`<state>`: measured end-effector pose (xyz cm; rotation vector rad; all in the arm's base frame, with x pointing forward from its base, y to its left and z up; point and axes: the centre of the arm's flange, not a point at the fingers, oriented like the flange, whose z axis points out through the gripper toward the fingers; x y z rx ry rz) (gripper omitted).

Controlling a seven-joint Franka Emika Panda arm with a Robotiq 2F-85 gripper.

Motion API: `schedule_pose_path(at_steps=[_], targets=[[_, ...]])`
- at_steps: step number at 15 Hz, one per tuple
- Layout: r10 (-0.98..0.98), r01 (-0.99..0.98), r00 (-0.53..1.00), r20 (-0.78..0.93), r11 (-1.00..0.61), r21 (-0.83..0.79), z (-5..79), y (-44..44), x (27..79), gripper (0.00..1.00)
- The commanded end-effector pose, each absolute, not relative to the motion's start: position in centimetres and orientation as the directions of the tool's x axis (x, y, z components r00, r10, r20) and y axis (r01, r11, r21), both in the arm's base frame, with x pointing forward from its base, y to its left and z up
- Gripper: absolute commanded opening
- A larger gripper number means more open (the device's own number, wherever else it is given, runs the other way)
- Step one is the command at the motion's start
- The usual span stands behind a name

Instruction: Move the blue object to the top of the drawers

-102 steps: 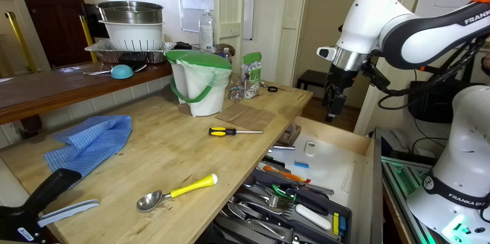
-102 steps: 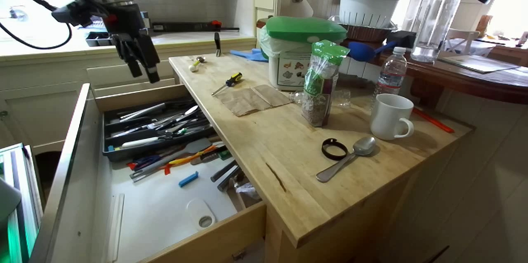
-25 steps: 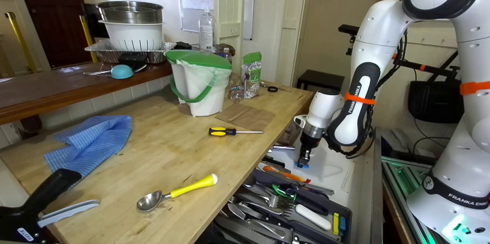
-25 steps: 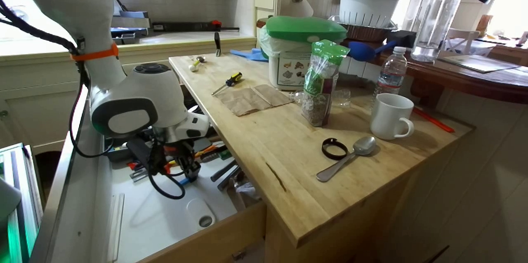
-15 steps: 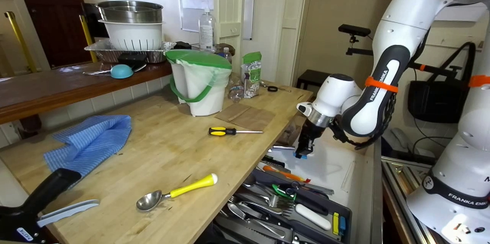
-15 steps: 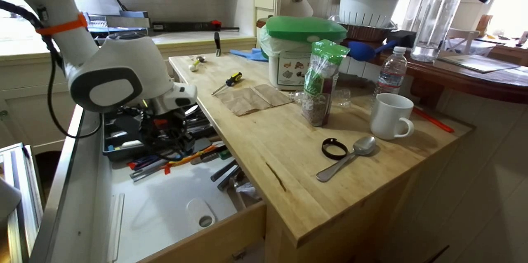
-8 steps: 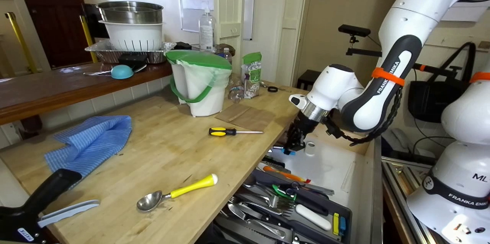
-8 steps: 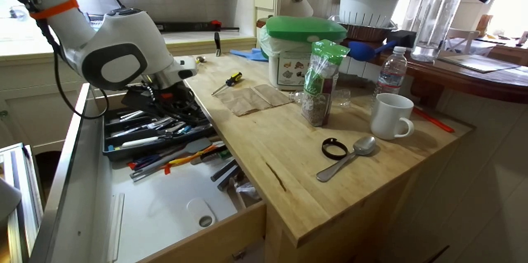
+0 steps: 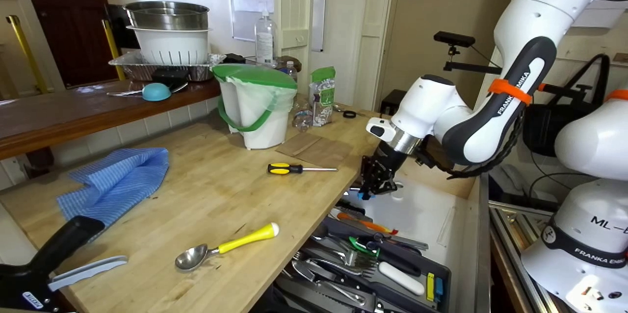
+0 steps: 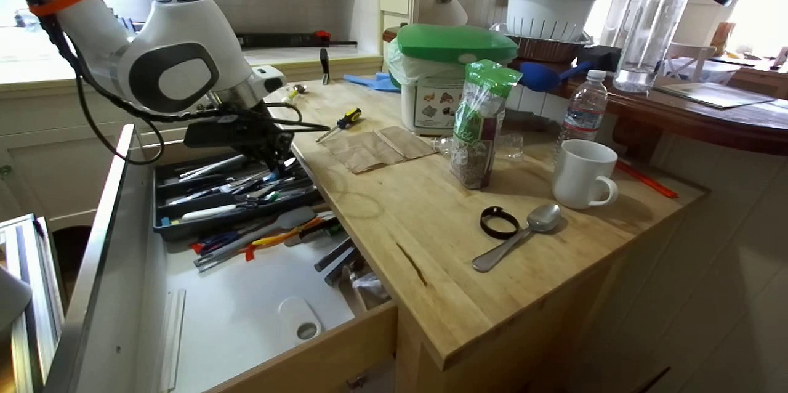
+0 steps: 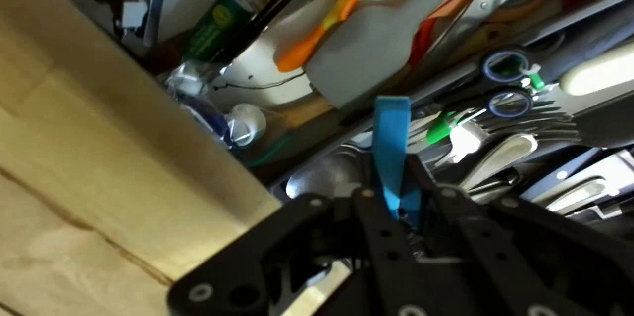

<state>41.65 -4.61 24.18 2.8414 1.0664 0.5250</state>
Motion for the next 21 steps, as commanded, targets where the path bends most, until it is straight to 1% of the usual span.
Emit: schedule_pose_path(at_steps=[1,4,7,10,11,14,15,16,18,20,21], targets=[[0.753,0.724,0.584,0.302,-0.652,0.226,31.6,-6.5,39.6,0.04],[0.771,0.755,0.544,0.330,-0.622,0.208,33.2,-7.5,40.4,0.04],[0.764,0.762,0.546,0.344,-0.623,0.175,34.9,-8.4,40.7,0.04],[0.691,0.690,0.624,0.365,-0.706,0.157,38.8,-10.7,41.4,0.04],[0.627,0.609,0.685,0.371,-0.772,0.180,40.5,-11.7,41.4,0.04],[0.500,0.446,0.766,0.405,-0.866,0.226,46.7,-15.4,41.4,0.04],[0.462,0.391,0.789,0.405,-0.886,0.249,47.6,-16.6,42.0,0.04],[0.520,0.467,0.744,0.419,-0.854,0.231,44.2,-16.4,43.0,0.17],[0.475,0.408,0.761,0.441,-0.880,0.244,46.8,-17.9,42.7,0.17],[0.466,0.399,0.763,0.448,-0.885,0.240,47.0,-17.9,42.7,0.17],[0.465,0.399,0.765,0.446,-0.885,0.239,47.0,-17.7,42.7,0.04]])
